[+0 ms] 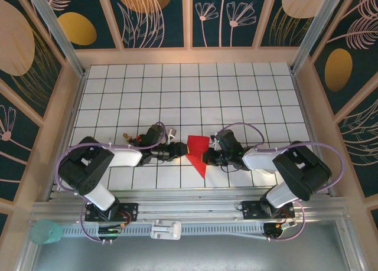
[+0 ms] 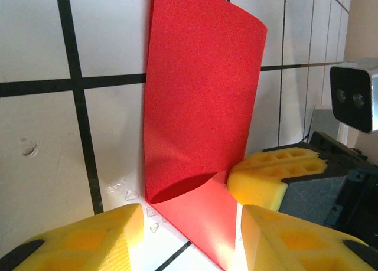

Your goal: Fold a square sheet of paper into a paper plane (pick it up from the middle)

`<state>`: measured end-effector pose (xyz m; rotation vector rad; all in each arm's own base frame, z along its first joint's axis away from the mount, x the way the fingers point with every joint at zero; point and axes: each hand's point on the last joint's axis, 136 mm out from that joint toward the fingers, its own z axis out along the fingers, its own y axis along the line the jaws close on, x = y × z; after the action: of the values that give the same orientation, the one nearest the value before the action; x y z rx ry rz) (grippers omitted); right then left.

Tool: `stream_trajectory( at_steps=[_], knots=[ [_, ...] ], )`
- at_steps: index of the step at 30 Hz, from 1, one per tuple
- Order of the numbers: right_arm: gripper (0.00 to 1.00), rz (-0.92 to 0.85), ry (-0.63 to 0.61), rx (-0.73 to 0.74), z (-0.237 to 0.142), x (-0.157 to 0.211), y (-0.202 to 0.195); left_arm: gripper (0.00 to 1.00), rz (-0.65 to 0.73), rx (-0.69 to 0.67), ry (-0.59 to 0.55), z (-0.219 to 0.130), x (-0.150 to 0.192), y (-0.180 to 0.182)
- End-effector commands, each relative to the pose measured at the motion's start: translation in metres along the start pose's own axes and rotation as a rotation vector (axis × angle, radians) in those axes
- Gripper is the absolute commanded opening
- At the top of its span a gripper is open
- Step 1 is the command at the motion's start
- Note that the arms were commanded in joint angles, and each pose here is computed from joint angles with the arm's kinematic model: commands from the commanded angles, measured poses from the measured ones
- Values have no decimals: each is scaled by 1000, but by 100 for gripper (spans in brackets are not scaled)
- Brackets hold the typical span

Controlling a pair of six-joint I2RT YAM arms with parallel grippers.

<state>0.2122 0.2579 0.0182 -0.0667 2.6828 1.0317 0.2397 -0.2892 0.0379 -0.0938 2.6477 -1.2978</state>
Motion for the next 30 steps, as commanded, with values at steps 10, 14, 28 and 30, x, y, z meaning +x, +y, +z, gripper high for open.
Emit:
stream_trajectory(
  at_steps=[10,14,28,30],
  knots=[
    [6,23,-37,-120,-16,-9,21,47,-6,-34,30,3,6,8],
    [6,36,-32,-90,-14,-8,11,48,-6,-32,33,3,6,8],
    [0,71,13,18,1,4,-22,48,-7,-36,48,4,8,7],
    [0,71,15,23,1,5,-24,48,-7,-31,51,5,7,6]
  ],
)
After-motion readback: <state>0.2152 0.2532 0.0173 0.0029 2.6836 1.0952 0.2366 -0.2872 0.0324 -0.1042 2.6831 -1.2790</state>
